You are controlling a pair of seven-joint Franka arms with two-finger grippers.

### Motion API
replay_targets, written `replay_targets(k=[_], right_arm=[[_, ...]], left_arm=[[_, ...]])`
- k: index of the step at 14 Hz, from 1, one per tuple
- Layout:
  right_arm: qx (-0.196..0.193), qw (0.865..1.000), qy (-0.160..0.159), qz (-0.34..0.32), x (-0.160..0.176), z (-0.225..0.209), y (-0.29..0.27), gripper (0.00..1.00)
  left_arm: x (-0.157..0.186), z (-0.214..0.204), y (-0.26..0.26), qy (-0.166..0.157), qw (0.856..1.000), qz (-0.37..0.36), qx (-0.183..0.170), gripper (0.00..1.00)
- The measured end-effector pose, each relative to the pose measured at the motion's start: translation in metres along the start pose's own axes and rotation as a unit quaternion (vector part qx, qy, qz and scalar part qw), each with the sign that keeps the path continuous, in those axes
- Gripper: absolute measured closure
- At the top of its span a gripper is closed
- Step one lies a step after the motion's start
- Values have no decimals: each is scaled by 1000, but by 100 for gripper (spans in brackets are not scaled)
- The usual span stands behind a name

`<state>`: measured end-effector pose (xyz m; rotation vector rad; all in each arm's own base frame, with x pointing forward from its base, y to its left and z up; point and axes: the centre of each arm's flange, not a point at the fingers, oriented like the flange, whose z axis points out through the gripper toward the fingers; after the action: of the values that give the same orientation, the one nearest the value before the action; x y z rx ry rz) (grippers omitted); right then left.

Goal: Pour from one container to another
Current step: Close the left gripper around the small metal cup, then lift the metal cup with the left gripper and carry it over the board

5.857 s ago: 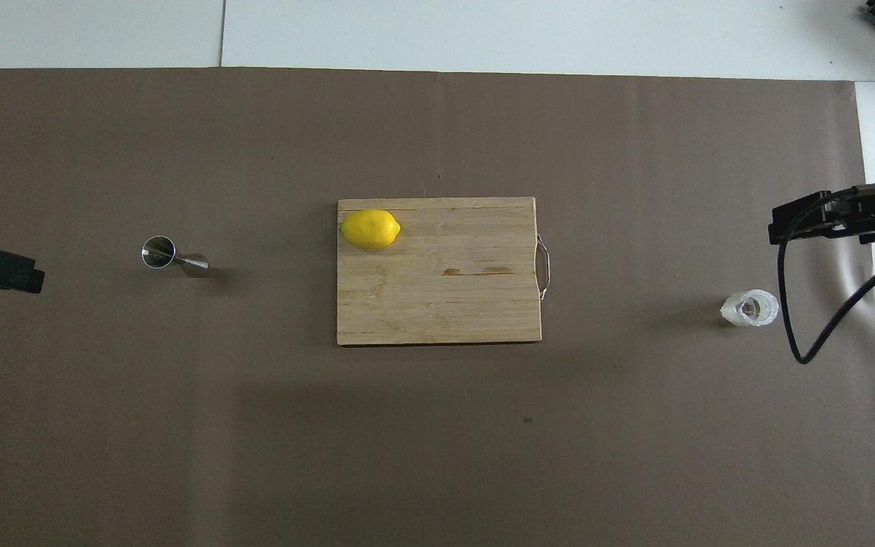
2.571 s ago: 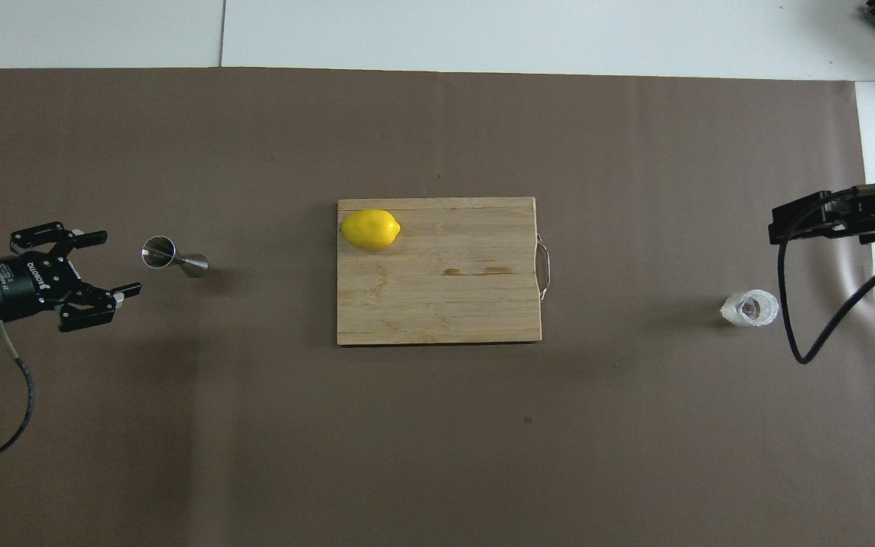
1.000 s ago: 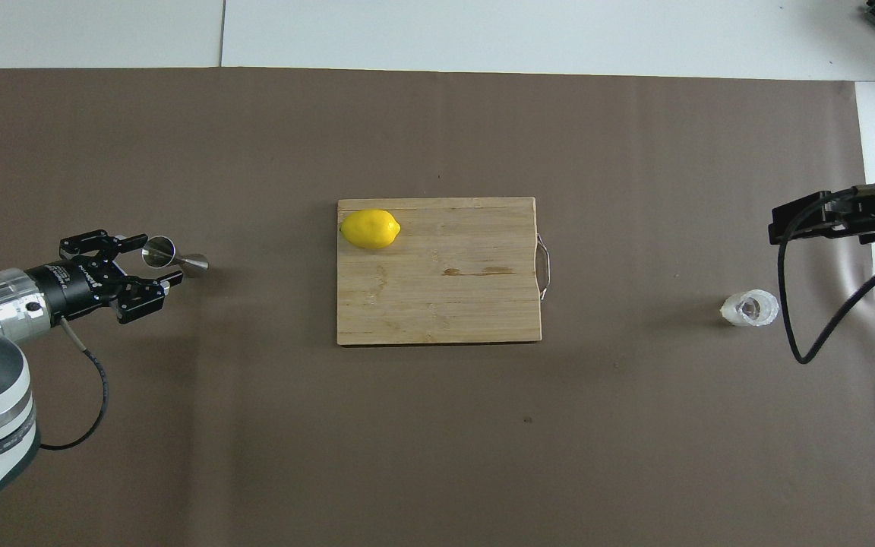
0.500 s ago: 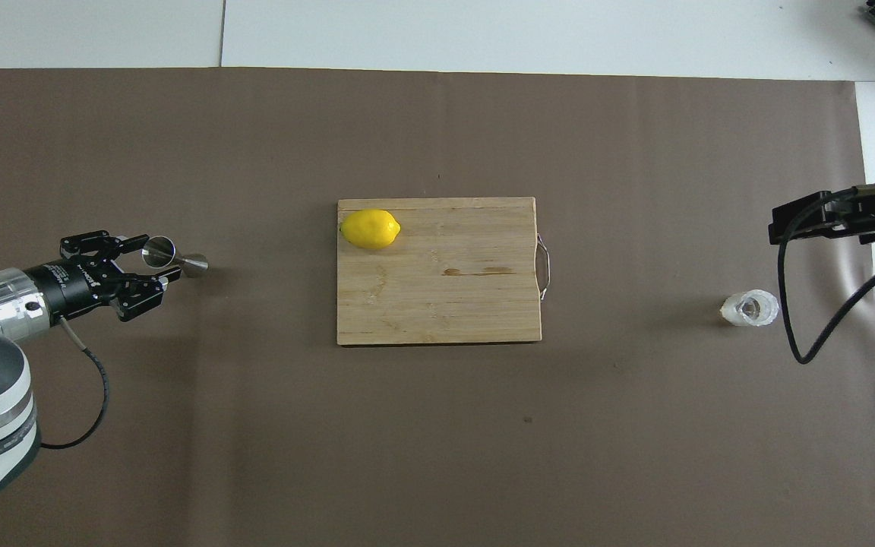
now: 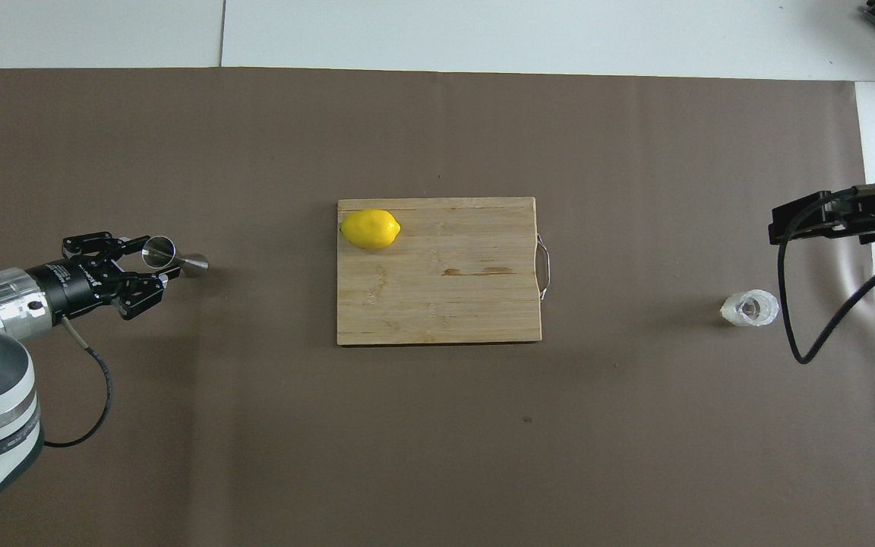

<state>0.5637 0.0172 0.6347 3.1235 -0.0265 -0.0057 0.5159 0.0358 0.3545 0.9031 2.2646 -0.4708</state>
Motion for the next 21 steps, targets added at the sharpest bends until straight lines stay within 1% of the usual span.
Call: replay_targets(k=[8,10,11,15,18,21], right_arm=[[0,1000,0,0,0,0,0,0],[0,1000,0,0,0,0,0,0],[0,1000,0,0,0,0,0,0],[0,1000,0,0,0,0,0,0],[0,1000,0,0,0,0,0,0],[0,1000,0,0,0,0,0,0]], left_arm=[[0,0,0,0,1000,0,0,40],[0,0,0,0,1000,0,0,44],[0,0,0,0,1000,0,0,49],[0,0,0,0,1000,-1,1,49],[-5,0,-1,-7,1000,1,16,49],[-27,-10,5,-31,999,12,39,49]])
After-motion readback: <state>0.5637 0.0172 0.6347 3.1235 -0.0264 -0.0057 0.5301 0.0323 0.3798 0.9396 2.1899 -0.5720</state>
